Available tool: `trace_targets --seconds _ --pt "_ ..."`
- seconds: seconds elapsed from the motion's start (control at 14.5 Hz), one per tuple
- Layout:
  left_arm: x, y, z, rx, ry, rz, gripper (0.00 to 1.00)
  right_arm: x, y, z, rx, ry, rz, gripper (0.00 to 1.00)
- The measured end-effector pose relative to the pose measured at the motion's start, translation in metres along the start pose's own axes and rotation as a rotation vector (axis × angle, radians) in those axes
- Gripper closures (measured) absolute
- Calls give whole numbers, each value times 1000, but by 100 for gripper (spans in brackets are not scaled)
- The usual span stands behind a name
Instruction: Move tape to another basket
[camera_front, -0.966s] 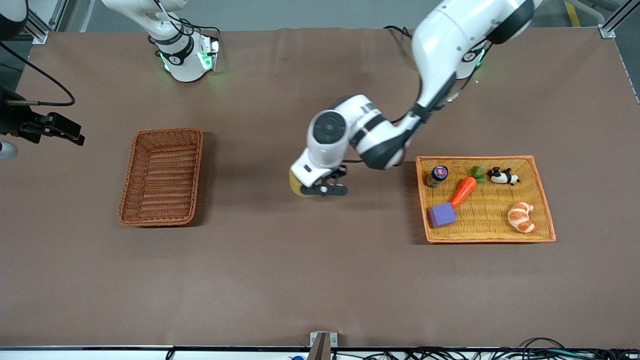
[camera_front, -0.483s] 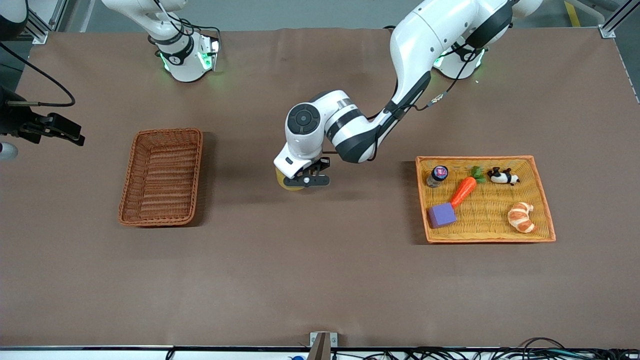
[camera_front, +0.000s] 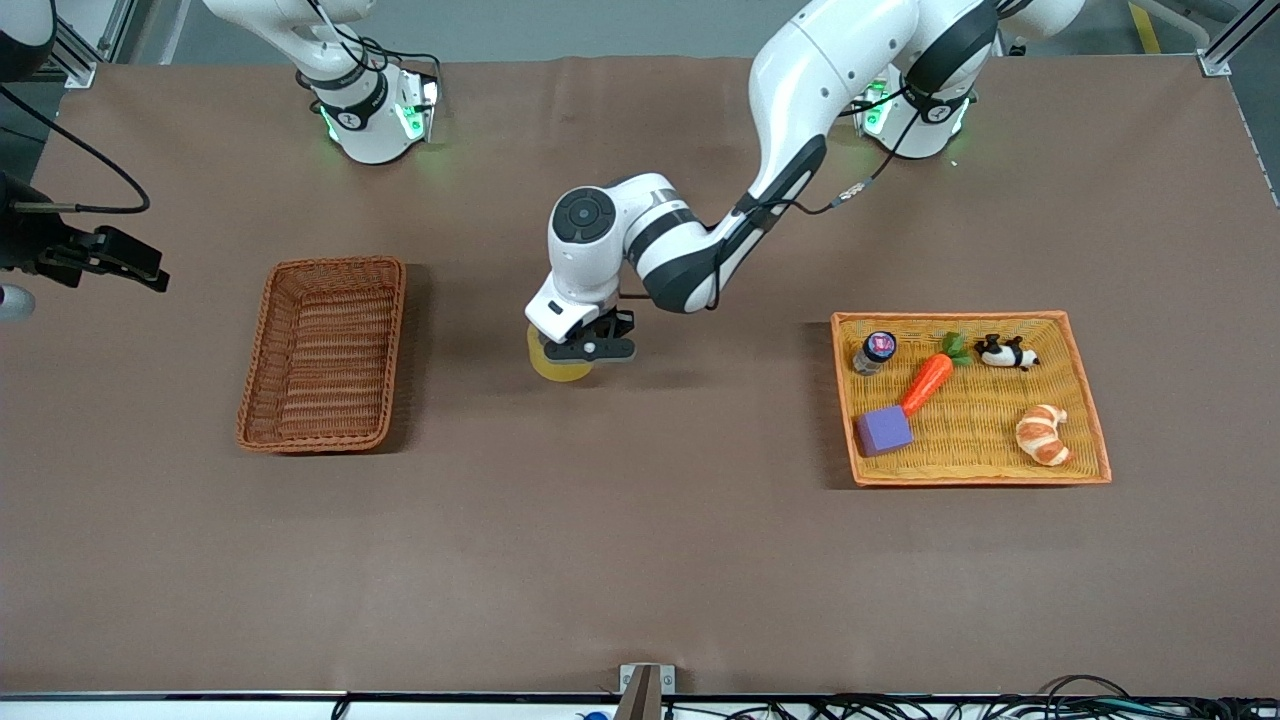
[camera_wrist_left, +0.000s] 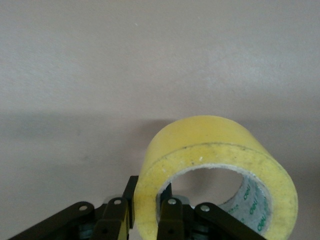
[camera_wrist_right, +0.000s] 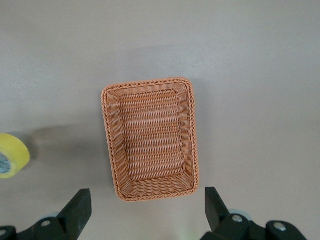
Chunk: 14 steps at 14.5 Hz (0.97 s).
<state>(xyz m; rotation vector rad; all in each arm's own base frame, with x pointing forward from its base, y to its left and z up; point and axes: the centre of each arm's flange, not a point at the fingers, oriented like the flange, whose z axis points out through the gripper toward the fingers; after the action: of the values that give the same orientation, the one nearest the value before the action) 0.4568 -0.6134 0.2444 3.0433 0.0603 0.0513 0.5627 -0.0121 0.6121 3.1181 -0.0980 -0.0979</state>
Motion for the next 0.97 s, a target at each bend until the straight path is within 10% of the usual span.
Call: trace_targets --seconds 0.48,0.97 --pt "1 -2 31 -53 -50 -56 74 23 -34 34 16 -24 -52 0" --pt "93 -64 -47 -37 -38 -171 9 25 -174 100 49 14 -9 0"
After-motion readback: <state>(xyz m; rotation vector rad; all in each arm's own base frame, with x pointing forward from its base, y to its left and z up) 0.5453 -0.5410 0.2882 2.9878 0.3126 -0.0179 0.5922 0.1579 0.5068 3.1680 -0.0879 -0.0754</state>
